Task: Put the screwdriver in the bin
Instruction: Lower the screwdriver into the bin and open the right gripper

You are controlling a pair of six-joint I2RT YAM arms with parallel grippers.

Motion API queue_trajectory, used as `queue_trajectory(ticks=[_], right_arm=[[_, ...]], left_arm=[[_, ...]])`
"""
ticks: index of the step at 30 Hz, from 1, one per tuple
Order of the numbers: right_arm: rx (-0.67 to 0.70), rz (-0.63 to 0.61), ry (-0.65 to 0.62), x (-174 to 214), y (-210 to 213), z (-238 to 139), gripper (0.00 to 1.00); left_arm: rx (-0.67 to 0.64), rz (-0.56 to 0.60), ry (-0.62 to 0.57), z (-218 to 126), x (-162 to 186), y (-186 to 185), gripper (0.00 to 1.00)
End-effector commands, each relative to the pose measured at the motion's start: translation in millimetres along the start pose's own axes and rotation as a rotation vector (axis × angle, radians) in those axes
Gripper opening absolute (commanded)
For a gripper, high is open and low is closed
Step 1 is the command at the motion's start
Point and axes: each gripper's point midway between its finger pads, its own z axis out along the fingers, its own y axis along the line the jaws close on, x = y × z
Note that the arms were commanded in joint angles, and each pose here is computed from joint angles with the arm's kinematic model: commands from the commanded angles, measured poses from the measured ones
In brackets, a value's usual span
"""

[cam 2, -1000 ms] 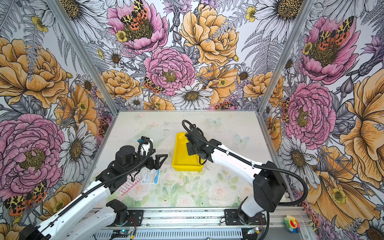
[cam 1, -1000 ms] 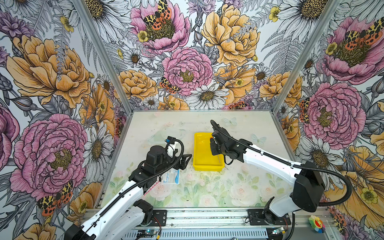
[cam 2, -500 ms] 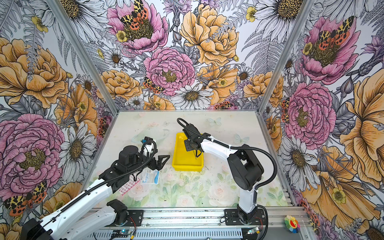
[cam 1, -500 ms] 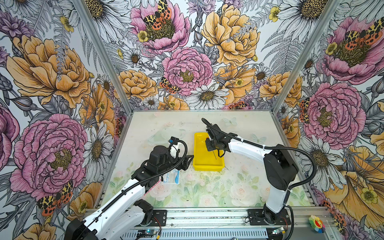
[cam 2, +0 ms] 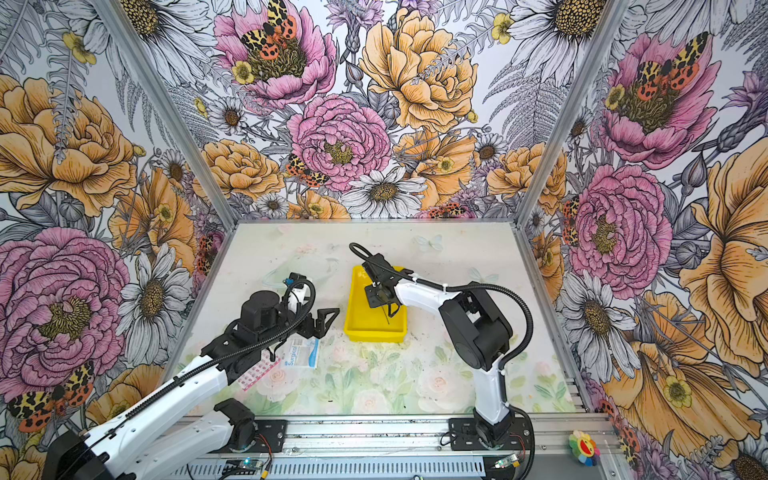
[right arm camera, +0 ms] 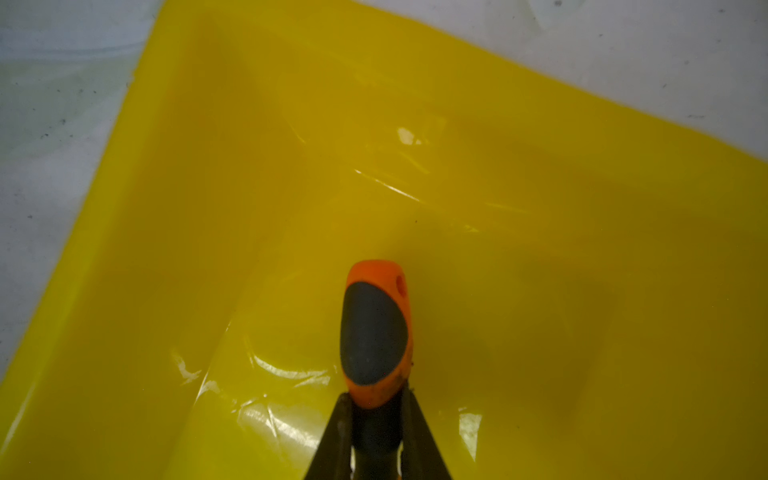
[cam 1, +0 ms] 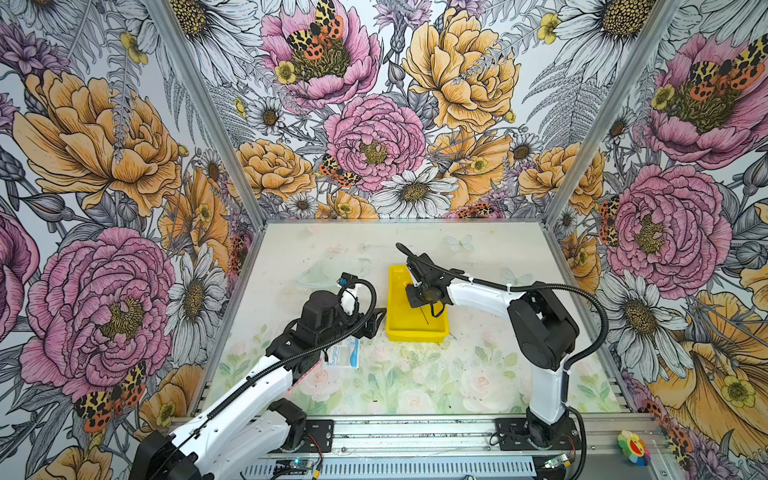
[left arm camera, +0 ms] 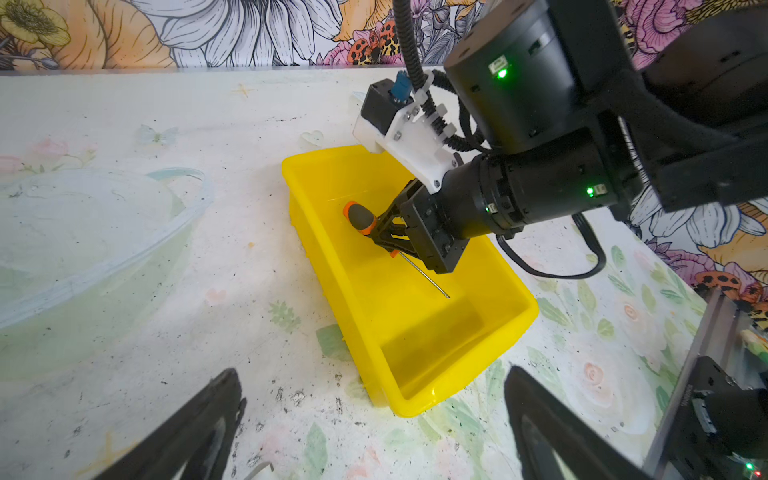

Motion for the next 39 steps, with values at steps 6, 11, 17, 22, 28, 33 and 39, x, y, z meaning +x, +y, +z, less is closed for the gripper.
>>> queue_trajectory(ticks=[6, 11, 17, 22, 28, 33, 39], right_arm=[[-0.010, 0.008, -0.016, -3.3, -2.0, 7.6, 0.01], [-0.005, 0.006, -0.022, -4.3, -2.6, 6.8, 0.06], [-0.006, 0.008, -0.026, -5.6, -2.1, 5.5, 0.09], [-0.006, 0.008, -0.029, -5.3, -2.2, 3.2, 0.12], [-0.004, 0.005, -0.048, -10.3, -1.8, -3.4, 0.18], [0.003, -0.006, -0.079, -18.3, -2.5, -14.9, 0.24], [0.010, -0.010, -0.110, -24.3, -3.3, -27.7, 0.31]], left_arm=[[-0.041, 0.000, -0.024, -1.4, -2.6, 6.1, 0.98], [-0.048, 0.003, -0.028, -2.9, -3.4, 7.1, 0.99], [-0.049, 0.001, -0.028, -3.2, -3.6, 7.2, 0.99], [-0.055, 0.002, -0.026, -4.2, -3.9, 8.0, 0.99], [-0.058, -0.002, -0.030, -5.3, -4.8, 8.3, 0.99], [-0.062, -0.007, -0.032, -6.6, -4.5, 8.9, 0.99], [-0.068, -0.008, -0.030, -6.8, -3.3, 9.7, 0.99]])
